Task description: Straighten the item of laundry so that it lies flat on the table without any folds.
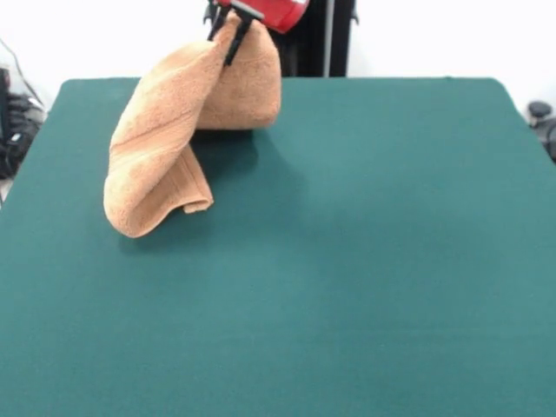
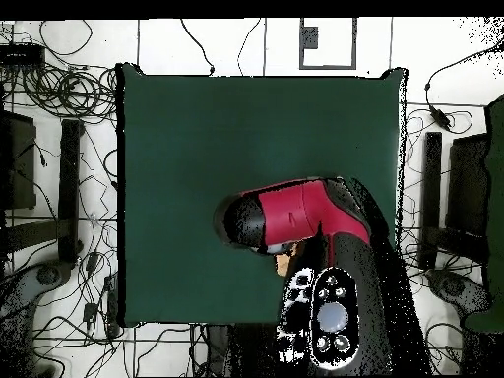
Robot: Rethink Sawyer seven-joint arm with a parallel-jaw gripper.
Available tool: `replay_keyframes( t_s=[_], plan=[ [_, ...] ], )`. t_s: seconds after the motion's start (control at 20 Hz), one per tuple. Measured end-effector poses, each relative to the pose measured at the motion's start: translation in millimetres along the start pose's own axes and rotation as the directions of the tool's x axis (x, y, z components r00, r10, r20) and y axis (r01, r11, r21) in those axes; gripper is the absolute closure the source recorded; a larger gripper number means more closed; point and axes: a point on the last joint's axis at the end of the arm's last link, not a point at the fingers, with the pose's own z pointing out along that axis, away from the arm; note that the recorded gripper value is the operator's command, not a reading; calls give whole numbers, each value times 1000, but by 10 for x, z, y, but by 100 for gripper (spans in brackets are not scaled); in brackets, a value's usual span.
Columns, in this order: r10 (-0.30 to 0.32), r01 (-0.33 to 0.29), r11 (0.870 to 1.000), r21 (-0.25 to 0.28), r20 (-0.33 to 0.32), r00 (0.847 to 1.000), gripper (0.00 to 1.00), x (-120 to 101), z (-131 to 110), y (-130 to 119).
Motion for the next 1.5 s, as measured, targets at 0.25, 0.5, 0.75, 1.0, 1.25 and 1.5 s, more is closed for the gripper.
replay_keyframes(
  t_s=[0.25,0.5,0.75,1.0,1.25,1.5],
  plan=[
    [-35,34,998,45,27,999,100,54,-175,178],
    [-80,75,994,85,47,996,100,76,-350,443],
    [-106,101,989,108,41,994,100,76,-568,729],
    [-87,86,989,121,3,996,100,91,-716,815],
    [-55,57,990,132,-24,998,100,93,-793,755],
    [-34,37,989,140,-24,999,100,96,-842,713]
  ],
)
